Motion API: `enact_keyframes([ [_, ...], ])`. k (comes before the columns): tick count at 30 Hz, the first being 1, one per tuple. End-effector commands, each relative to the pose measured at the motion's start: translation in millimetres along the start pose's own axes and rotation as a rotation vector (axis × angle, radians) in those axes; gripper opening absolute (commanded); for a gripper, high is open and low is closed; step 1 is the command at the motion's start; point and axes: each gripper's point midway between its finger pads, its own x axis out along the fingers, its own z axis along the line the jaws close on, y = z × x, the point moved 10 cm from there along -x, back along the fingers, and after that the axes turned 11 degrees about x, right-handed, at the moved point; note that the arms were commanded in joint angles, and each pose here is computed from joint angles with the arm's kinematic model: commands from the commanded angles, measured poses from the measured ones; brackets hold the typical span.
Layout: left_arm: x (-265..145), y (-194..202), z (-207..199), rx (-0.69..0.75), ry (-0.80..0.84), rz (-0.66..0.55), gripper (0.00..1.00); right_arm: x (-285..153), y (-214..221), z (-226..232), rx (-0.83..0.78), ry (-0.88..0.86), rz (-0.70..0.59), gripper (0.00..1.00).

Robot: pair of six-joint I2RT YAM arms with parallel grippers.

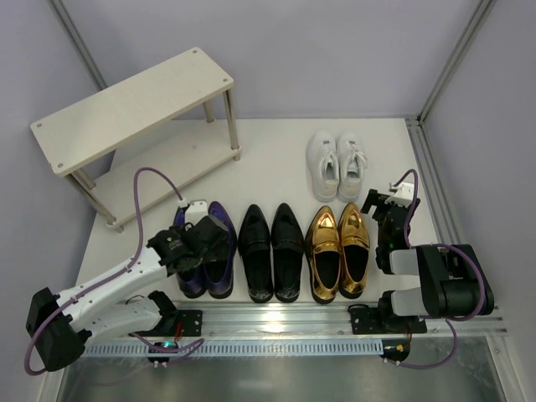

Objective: Place and organize the shoes onto the shoe shelf

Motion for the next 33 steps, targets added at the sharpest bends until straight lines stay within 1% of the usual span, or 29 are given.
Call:
enact_keyframes([
  [1,-2.3,-4.6,-5.0,0.004,0.024,0.011,1.0,6.2,-17.6,6.9,0.027,-0.025,-0.096,0.97],
  [6,8.4,0.1,-8.7,0.022,0.02,0.018,1.0,6.1,-17.9,6.9,0.027,-0.026,-0.098,0.97],
  [11,21.2,-2.6,-13.0,0.021,-0.01,-0.035,1.0,6.5,-17.9,6.6,0.027,-0.024,-0.097,0.97],
  [13,26.9,0.2,-12.2,0.043,-0.029,-0.04,0.98,6.1,-17.4,6.8,0.026,-0.025,-0.095,0.97],
  [14,29.5,-1.2,-12.7,0.037,-0.036,-0.064,0.97,6.1,-17.4,6.8,0.028,-0.025,-0.095,0.97],
  [17,34.2,4.4,-9.5,0.03,-0.052,-0.076,0.94,6.1,-17.4,6.8,0.028,-0.025,-0.095,0.97],
  [19,37.6,9.4,-7.0,0.015,-0.059,-0.084,0.88,6.1,-17.7,6.9,0.028,-0.026,-0.096,0.97],
  [20,36.5,9.7,-6.1,-0.01,-0.056,-0.096,0.84,6.1,-17.4,6.8,0.028,-0.025,-0.095,0.97],
  [21,37.3,11.0,-5.1,-0.019,-0.056,-0.102,0.77,6.1,-17.3,7.0,0.028,-0.027,-0.095,0.97],
  [23,39.0,15.5,-2.6,-0.04,-0.064,-0.102,0.69,6.1,-17.1,6.8,0.027,-0.025,-0.094,0.97],
  [25,39.3,18.7,0.7,-0.09,-0.09,-0.106,0.46,6.3,-17.9,7.1,0.027,-0.027,-0.096,0.97],
  [26,41.2,23.3,3.3,-0.107,-0.111,-0.099,0.21,6.1,-17.7,6.9,0.027,-0.025,-0.097,0.97],
  [27,42.4,25.9,4.0,-0.146,-0.123,-0.097,0.13,6.1,-17.3,7.0,0.028,-0.027,-0.095,0.97],
  [29,45.5,29.3,4.0,-0.153,-0.122,-0.093,0.04,6.1,-17.1,6.9,0.027,-0.026,-0.093,0.97],
  [31,47.9,30.1,2.8,-0.146,-0.134,-0.079,0.0,6.4,-17.6,7.0,0.028,-0.025,-0.095,0.97],
  [33,48.0,30.2,2.0,-0.13,-0.144,-0.061,0.0,6.4,-18.1,7.2,0.028,-0.027,-0.098,0.97],
])
